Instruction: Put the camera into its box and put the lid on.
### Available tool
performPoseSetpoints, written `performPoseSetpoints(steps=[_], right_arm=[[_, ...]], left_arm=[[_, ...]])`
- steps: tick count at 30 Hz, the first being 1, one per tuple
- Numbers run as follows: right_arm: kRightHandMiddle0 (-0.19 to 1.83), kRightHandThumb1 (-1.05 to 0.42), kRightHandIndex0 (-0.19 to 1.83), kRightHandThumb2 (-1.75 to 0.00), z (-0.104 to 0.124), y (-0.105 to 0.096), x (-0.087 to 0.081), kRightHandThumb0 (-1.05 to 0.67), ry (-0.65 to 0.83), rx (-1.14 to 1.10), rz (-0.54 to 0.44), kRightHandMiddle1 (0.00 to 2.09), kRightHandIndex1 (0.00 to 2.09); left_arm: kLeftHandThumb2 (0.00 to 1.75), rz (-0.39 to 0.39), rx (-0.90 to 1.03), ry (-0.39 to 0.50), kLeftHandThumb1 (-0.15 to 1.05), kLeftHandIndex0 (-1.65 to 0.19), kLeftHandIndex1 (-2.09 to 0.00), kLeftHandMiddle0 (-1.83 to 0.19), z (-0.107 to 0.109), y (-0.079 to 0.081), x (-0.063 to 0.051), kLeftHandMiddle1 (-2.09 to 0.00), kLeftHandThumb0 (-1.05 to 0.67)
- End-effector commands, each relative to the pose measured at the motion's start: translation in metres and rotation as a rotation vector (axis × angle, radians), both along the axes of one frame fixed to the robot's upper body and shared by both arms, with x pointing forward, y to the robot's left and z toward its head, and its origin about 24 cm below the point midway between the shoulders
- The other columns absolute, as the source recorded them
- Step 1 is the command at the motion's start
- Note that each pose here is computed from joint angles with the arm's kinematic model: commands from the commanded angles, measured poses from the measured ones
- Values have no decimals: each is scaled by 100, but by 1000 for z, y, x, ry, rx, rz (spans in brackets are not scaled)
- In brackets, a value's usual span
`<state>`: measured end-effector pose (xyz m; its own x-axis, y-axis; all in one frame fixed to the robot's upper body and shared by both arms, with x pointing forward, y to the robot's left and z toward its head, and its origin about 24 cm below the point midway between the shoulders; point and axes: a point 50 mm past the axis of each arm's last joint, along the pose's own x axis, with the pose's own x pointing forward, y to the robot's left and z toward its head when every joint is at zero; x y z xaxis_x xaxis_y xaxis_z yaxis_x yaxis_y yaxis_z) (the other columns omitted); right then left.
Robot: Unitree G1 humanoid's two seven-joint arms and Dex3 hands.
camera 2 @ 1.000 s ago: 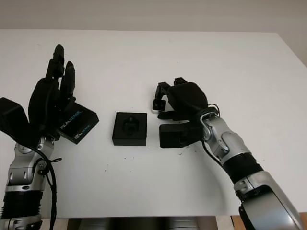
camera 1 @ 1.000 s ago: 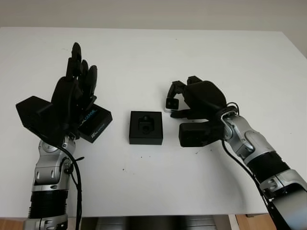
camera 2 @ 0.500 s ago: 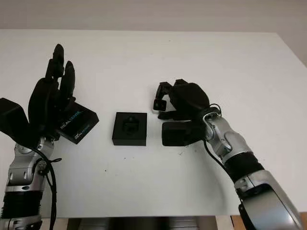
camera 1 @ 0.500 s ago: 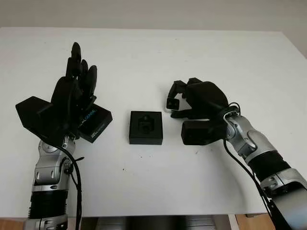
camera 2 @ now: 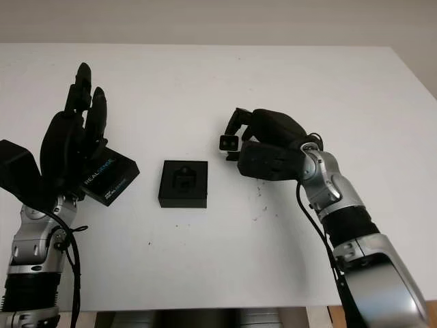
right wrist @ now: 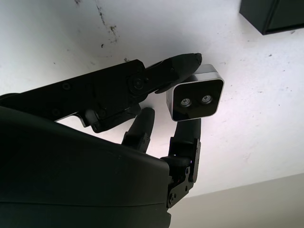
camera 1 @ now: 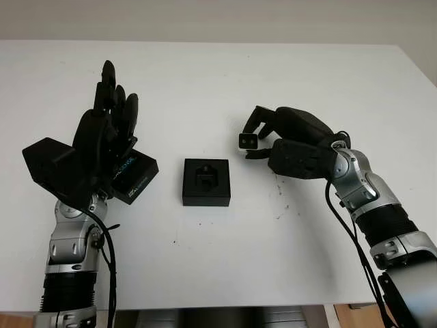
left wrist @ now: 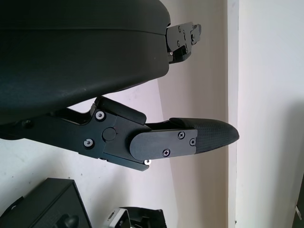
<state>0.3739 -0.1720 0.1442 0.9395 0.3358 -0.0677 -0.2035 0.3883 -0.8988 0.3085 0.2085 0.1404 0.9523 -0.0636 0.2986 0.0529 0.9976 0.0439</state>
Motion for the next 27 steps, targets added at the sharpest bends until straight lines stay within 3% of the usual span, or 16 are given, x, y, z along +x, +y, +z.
performPoseSetpoints(steps=[1,9,27], right_arm=[[29,-105,28,-13,7,-4,0,-41,0,20,-12,148,11],[31,-105,33,-9,15,-2,-2,-40,-22,108,18,149,10],[32,-105,29,-12,26,18,-37,-46,-104,313,150,154,6]], left_arm=[[48,-3,15,-14,105,19,0,19,1,0,-2,0,-70],[47,3,6,-10,105,19,0,19,1,-1,-2,0,-71],[47,10,5,-13,105,19,0,19,2,-2,-2,0,-70]])
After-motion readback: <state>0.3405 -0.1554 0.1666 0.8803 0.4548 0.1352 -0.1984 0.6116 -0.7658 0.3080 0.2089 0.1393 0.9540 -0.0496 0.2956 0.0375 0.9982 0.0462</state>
